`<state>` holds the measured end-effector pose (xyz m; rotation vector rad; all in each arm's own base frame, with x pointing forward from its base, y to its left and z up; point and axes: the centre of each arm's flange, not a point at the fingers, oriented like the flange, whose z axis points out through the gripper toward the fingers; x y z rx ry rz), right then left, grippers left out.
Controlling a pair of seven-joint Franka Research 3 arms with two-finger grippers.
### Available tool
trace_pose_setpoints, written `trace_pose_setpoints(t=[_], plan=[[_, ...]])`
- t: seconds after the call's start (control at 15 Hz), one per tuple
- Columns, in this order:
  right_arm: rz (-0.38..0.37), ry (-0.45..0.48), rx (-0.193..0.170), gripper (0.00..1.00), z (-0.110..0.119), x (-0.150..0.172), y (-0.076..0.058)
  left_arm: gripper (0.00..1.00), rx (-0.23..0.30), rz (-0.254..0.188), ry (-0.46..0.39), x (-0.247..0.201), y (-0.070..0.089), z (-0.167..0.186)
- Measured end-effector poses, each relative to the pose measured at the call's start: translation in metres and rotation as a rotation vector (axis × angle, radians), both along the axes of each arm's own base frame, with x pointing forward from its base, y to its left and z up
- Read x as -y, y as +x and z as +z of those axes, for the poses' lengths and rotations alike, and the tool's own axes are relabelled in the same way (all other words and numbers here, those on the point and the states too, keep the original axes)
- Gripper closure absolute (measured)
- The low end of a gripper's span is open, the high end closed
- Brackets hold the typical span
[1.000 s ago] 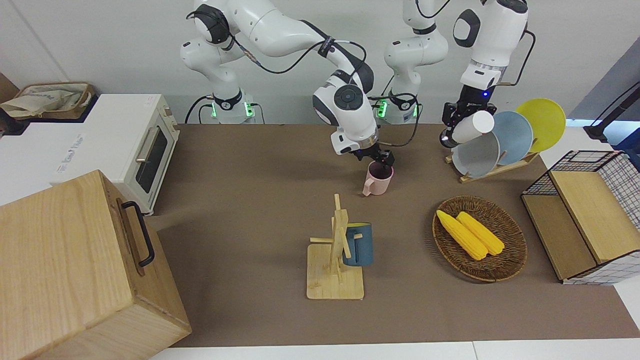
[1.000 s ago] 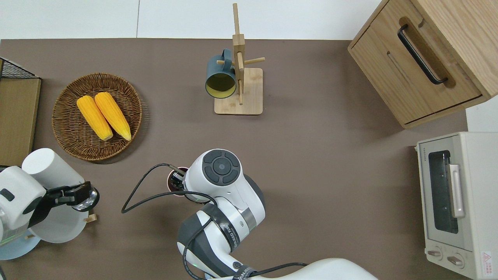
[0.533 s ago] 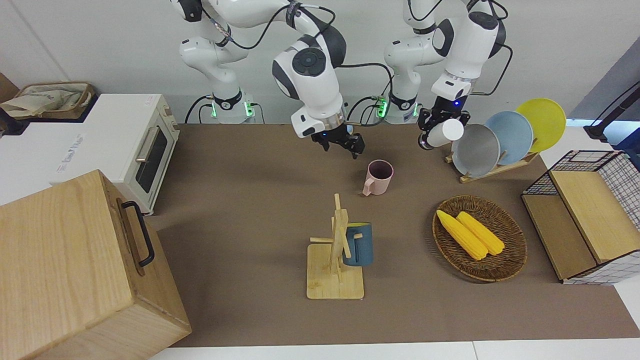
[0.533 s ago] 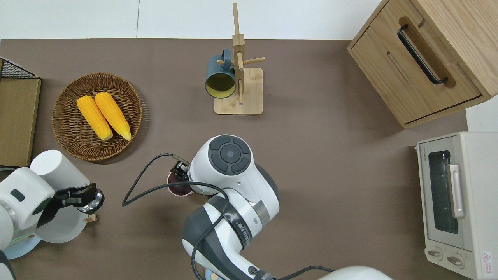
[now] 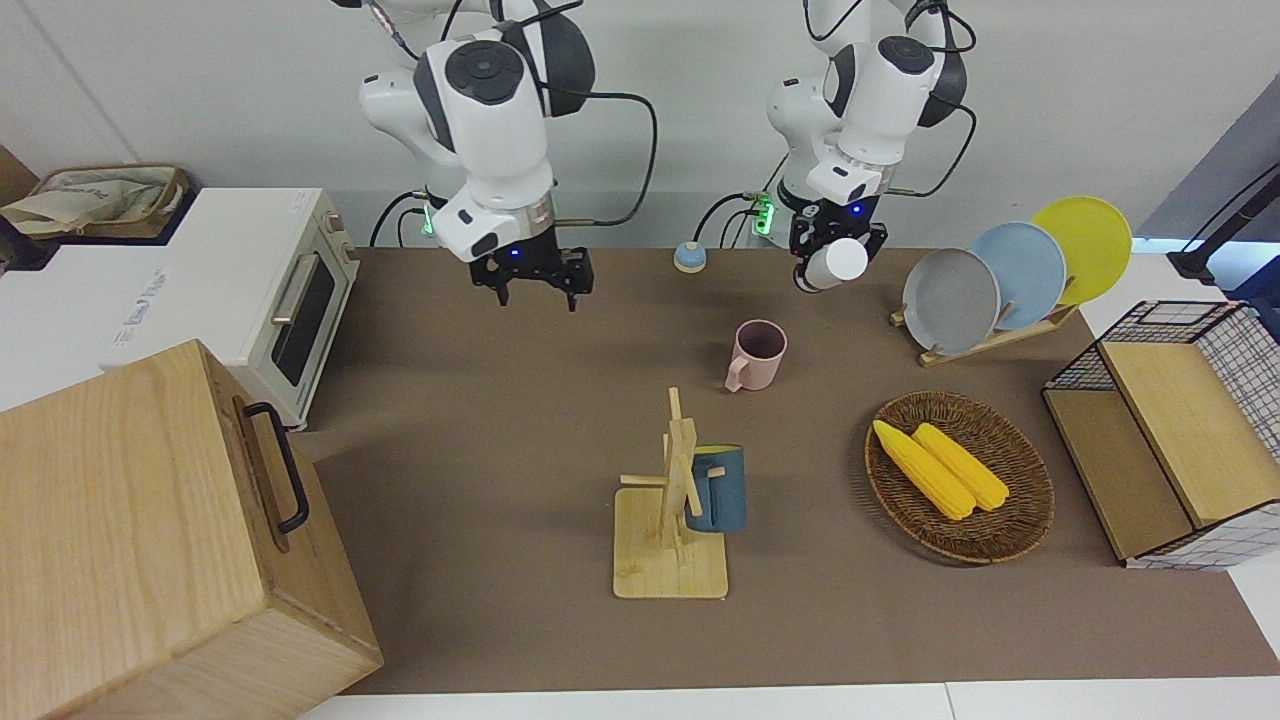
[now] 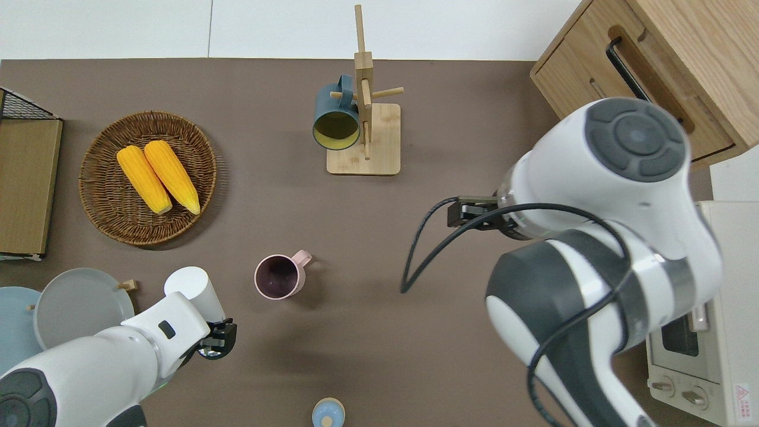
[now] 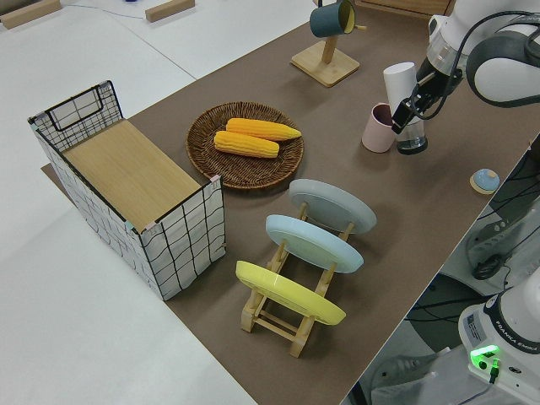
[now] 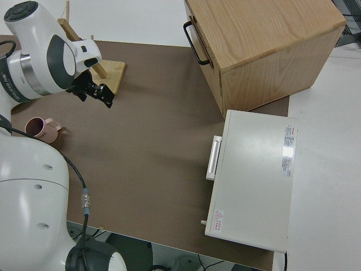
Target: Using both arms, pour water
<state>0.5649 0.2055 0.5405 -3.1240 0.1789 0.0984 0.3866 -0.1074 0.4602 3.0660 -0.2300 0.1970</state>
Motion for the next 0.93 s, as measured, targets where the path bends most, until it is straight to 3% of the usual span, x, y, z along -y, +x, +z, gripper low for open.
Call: trace_pose_setpoints(t=[0.33,0.67,0.93], plan=[[0.127,-0.026,0.041,0.00,0.028,0.103,0.014,0.34,-0.030,-0.031,0.010,0.017,-0.019,-0.007],[0.173,-0.041,0.041,0.00,0.056,0.164,0.001,0.34,-0.062,-0.060,0.026,0.030,-0.028,-0.015],[0.192,-0.046,0.034,0.00,0.073,0.182,-0.013,0.34,-0.085,-0.074,0.037,0.044,-0.034,-0.026]])
